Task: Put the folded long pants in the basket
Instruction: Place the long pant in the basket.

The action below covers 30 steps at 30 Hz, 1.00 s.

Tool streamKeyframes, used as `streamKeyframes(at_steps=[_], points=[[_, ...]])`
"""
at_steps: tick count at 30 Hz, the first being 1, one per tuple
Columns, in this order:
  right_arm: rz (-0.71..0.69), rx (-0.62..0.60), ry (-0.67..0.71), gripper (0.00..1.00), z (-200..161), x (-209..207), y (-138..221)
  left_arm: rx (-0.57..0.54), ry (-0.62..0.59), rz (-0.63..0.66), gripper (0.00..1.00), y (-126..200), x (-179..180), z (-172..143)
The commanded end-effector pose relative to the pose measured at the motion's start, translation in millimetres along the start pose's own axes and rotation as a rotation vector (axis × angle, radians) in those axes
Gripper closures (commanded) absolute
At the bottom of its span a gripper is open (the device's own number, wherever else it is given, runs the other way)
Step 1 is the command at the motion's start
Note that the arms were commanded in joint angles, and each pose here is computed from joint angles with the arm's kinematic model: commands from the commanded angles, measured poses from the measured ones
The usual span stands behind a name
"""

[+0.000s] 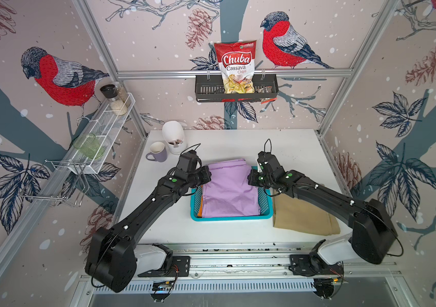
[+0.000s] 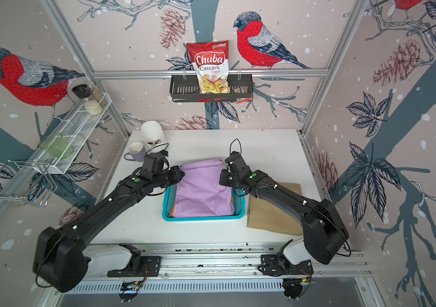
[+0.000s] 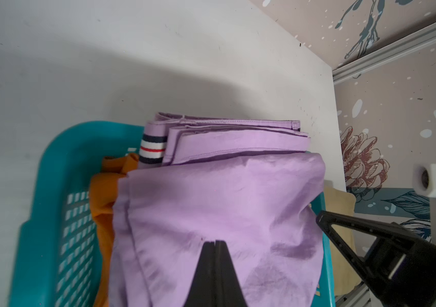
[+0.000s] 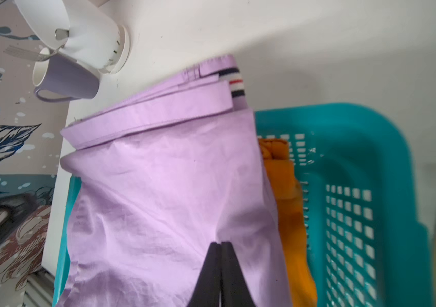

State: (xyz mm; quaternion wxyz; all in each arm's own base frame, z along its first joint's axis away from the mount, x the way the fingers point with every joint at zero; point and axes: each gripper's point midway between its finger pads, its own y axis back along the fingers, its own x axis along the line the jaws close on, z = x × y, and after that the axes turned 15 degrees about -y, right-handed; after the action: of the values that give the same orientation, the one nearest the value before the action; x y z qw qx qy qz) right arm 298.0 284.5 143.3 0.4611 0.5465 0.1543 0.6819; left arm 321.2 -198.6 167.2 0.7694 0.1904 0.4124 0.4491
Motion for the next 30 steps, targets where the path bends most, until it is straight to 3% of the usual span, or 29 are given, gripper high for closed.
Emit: streamKeyframes(at_steps=[1, 10, 15, 21, 25, 28, 30], points=[[0.131, 0.089, -0.050, 0.99, -14, 15, -14, 0.061, -0.013, -0.101, 1.00, -16, -18, -16], [0.025, 0.137, -0.207, 1.00, -26, -61, -49, 0.140, 0.033, 0.159, 1.00, -27, 56, -67], [0.046, 0.145, -0.166, 1.00, -24, -50, -50, 0.203, 0.050, 0.189, 1.00, -39, 69, -85], [0.066, 0.076, -0.054, 0.96, 4, -7, -22, 0.132, 0.002, 0.153, 1.00, -30, 44, -35], [0.053, -0.027, -0.027, 0.75, 34, 0, 16, 0.026, -0.049, 0.031, 1.00, -6, -2, 20], [-0.043, -0.062, -0.056, 0.57, 49, -29, 38, -0.047, -0.084, -0.041, 0.93, 8, -29, 54], [-0.155, -0.088, -0.083, 0.52, 55, -61, 50, -0.081, -0.115, -0.079, 0.86, 12, -42, 71]])
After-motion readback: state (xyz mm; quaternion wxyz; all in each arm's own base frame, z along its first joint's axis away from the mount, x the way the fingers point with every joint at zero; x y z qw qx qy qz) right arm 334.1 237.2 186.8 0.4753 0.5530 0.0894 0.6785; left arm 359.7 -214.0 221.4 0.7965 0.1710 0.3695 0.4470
